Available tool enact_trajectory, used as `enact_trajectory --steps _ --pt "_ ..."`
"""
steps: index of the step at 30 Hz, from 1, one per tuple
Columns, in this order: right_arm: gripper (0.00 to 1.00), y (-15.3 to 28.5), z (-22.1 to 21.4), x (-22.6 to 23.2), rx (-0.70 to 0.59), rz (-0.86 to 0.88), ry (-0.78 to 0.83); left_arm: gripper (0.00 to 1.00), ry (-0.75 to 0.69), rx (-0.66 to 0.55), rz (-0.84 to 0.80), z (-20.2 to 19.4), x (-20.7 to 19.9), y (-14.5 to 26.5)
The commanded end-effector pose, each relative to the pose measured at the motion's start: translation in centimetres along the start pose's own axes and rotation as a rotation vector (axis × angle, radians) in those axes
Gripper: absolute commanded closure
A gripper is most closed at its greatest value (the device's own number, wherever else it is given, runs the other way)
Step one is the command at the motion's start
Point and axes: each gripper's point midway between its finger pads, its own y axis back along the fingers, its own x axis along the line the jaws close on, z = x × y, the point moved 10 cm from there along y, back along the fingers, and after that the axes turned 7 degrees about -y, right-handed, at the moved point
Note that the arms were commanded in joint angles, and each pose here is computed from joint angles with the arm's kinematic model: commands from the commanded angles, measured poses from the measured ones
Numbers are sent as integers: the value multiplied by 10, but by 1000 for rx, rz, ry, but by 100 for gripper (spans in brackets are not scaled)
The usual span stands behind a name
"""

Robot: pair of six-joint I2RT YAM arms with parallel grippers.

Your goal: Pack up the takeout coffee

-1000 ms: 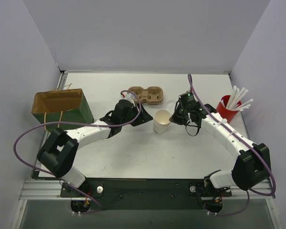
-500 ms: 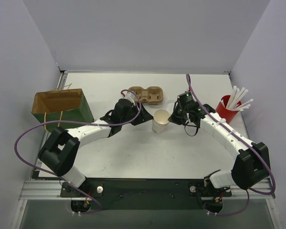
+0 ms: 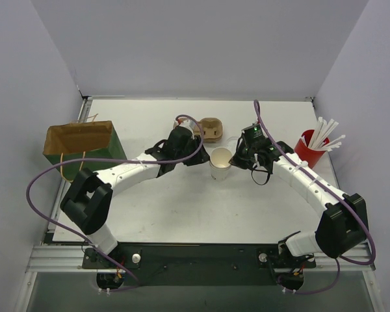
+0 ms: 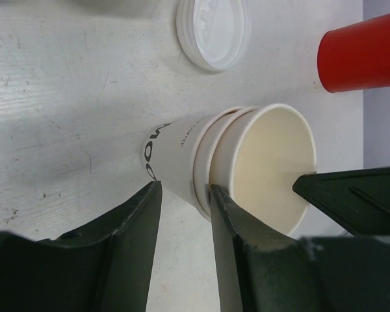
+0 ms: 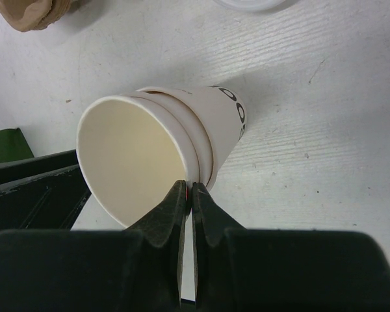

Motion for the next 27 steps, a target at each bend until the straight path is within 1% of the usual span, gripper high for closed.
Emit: enact_trajectory --steps 1,2,5,7,12,15,17,22,25,26,27 --pt "100 16 2 23 14 119 -5 54 -126 61 105 -7 -6 -2" --pt "100 16 2 24 14 125 -8 58 -135 62 106 -6 -7 -2" --pt "100 19 3 27 15 145 -14 60 -146 77 104 -8 -8 -4" --pt "100 19 3 29 13 161 -21 66 -154 84 105 -10 -8 -5" --pt "100 22 5 33 6 196 -33 70 -172 88 108 -9 -11 -4" --pt "100 25 6 36 -3 220 -39 75 -186 84 114 -6 -14 -3" --pt "100 28 6 37 -9 236 -46 80 -196 82 112 -5 -17 -1" --pt "100 35 10 39 -38 268 -61 87 -214 79 117 -2 -18 2" --pt "100 39 13 39 -49 289 -78 93 -221 83 124 -1 -18 3" --pt "100 40 15 38 -49 298 -88 99 -224 82 123 -1 -19 4" --pt "100 41 15 39 -49 309 -91 100 -226 85 119 0 -20 5"
